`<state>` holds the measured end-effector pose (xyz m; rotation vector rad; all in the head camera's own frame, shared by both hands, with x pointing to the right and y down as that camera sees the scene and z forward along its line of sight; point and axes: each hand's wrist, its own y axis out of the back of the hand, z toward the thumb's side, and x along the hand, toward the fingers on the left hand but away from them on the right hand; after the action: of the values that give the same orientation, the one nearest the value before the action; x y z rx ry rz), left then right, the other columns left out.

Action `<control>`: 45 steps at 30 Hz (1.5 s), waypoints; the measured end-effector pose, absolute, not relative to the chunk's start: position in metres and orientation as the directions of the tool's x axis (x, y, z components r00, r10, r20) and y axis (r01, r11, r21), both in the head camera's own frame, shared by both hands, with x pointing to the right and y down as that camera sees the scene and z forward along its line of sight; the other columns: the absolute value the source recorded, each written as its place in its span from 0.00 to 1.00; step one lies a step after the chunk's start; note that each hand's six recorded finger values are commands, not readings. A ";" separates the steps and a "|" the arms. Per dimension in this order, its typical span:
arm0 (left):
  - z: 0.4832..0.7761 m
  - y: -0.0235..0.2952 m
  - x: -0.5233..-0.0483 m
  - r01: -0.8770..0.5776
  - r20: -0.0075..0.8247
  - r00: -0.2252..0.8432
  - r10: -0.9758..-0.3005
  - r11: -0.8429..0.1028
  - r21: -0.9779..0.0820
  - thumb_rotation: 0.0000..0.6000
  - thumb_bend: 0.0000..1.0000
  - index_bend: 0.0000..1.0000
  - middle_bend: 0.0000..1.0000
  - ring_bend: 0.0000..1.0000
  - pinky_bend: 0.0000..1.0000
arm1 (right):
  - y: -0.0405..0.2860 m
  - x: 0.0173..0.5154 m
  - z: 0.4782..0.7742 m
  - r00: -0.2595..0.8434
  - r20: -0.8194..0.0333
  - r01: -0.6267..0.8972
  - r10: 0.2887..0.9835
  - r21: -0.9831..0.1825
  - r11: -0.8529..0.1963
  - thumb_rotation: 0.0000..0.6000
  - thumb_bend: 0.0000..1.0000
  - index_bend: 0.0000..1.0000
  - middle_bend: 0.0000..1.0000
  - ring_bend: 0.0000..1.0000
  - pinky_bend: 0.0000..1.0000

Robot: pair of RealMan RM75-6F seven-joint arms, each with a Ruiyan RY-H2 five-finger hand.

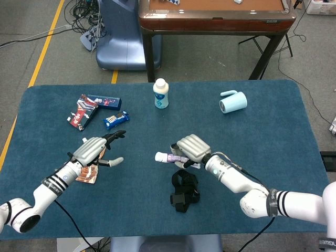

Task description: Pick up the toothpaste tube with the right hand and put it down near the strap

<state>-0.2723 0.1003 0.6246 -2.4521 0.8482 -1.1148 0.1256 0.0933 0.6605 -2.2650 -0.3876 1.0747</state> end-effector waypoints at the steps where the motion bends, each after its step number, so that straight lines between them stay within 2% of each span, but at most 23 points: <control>1: 0.624 0.100 -0.273 -0.421 0.573 0.513 -0.639 -0.769 -0.481 0.01 0.12 0.00 0.04 0.06 0.21 | 0.096 0.123 0.661 0.635 -0.596 0.026 0.491 -0.619 -0.785 1.00 0.70 0.88 0.78 0.70 0.58; 6: 0.620 0.097 -0.276 -0.575 0.543 0.483 -0.686 -0.717 -0.394 0.00 0.08 0.00 0.03 0.03 0.16 | 0.110 0.109 0.663 0.656 -0.565 0.115 0.500 -0.580 -0.806 1.00 0.74 0.90 0.80 0.72 0.61; 10: 0.620 0.096 -0.271 -0.623 0.522 0.480 -0.705 -0.693 -0.363 0.00 0.08 0.00 0.00 0.00 0.14 | 0.117 0.098 0.664 0.664 -0.536 0.183 0.522 -0.560 -0.808 1.00 0.77 0.92 0.81 0.73 0.63; 21: 0.628 0.090 -0.253 -0.656 0.493 0.481 -0.725 -0.670 -0.347 0.00 0.06 0.00 0.00 0.00 0.10 | 0.125 0.059 0.671 0.658 -0.439 0.350 0.612 -0.541 -0.764 1.00 0.77 0.94 0.82 0.75 0.64; 27: 0.634 0.089 -0.244 -0.662 0.476 0.481 -0.736 -0.661 -0.354 0.00 0.06 0.00 0.00 0.00 0.09 | 0.124 0.035 0.676 0.654 -0.408 0.391 0.637 -0.538 -0.746 1.00 0.77 0.94 0.82 0.75 0.65; 45: 0.648 0.094 -0.220 -0.685 0.399 0.469 -0.788 -0.610 -0.398 0.00 0.03 0.00 0.00 0.00 0.05 | 0.114 -0.005 0.685 0.626 -0.418 0.435 0.658 -0.513 -0.740 1.00 0.77 0.94 0.82 0.75 0.65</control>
<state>-0.2203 0.0940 0.6481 -2.5322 1.2840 -0.8335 -0.0053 0.1144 0.6845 -2.4881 -0.8724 0.8502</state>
